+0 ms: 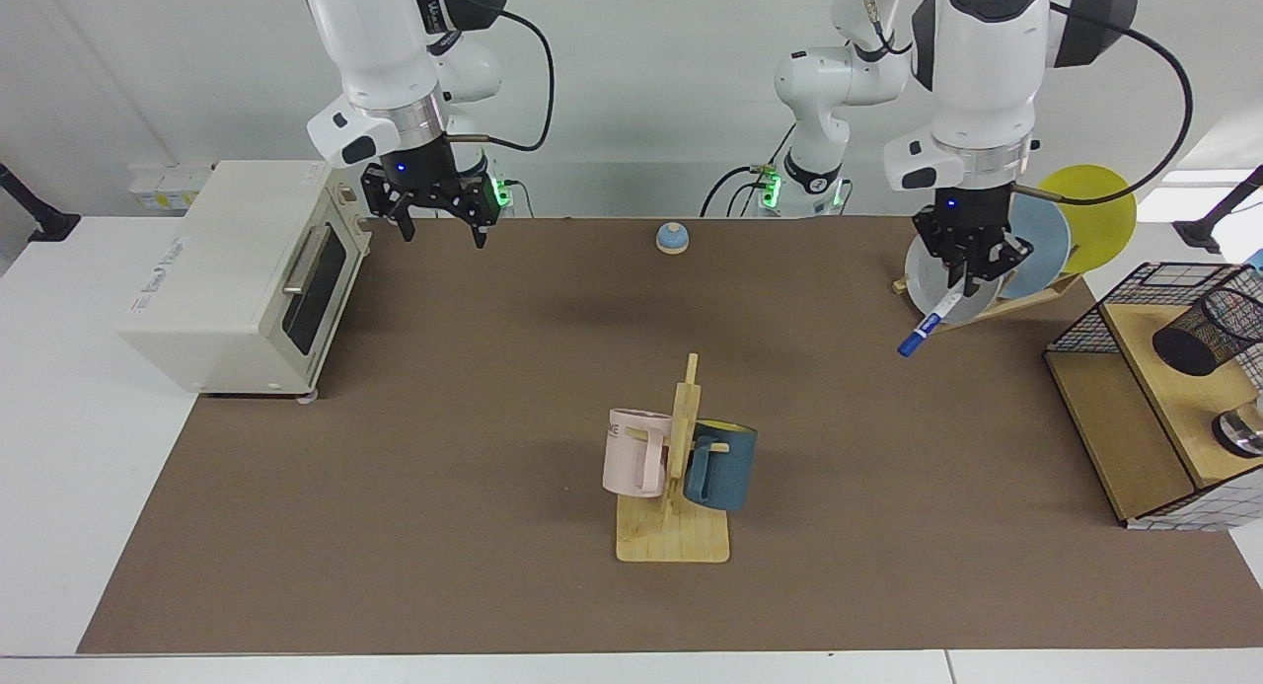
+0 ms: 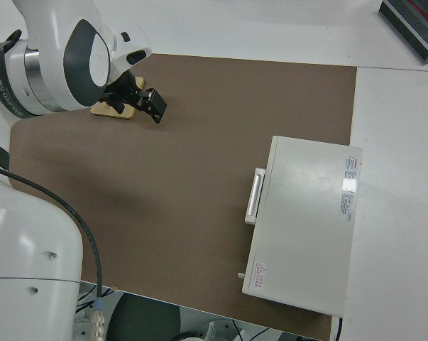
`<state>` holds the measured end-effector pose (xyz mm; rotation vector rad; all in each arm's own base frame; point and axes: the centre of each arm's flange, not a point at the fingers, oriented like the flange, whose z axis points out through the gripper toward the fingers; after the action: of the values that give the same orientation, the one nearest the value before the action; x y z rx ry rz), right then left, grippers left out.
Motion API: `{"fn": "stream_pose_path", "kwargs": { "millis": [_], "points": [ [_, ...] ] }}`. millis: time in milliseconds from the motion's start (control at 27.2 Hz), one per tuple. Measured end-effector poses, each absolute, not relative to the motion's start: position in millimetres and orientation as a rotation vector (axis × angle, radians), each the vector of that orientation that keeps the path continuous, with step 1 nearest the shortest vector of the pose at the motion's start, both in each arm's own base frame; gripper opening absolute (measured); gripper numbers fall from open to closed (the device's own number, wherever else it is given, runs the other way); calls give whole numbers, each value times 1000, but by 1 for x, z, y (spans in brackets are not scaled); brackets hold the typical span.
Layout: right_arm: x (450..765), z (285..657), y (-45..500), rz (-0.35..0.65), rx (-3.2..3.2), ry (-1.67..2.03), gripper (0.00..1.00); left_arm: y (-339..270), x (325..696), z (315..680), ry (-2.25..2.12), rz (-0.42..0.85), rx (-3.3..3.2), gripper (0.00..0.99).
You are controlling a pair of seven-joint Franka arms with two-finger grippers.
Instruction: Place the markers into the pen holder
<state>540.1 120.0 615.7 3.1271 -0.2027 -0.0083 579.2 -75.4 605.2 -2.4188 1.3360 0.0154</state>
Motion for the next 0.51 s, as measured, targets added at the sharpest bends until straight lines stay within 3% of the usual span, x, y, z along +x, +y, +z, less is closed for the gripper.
{"fn": "stream_pose_path", "kwargs": {
  "millis": [514],
  "points": [
    [554,636,116,-35,3087,-127,996,-1,580,652,1397,168,-2123,163]
  ]
}}
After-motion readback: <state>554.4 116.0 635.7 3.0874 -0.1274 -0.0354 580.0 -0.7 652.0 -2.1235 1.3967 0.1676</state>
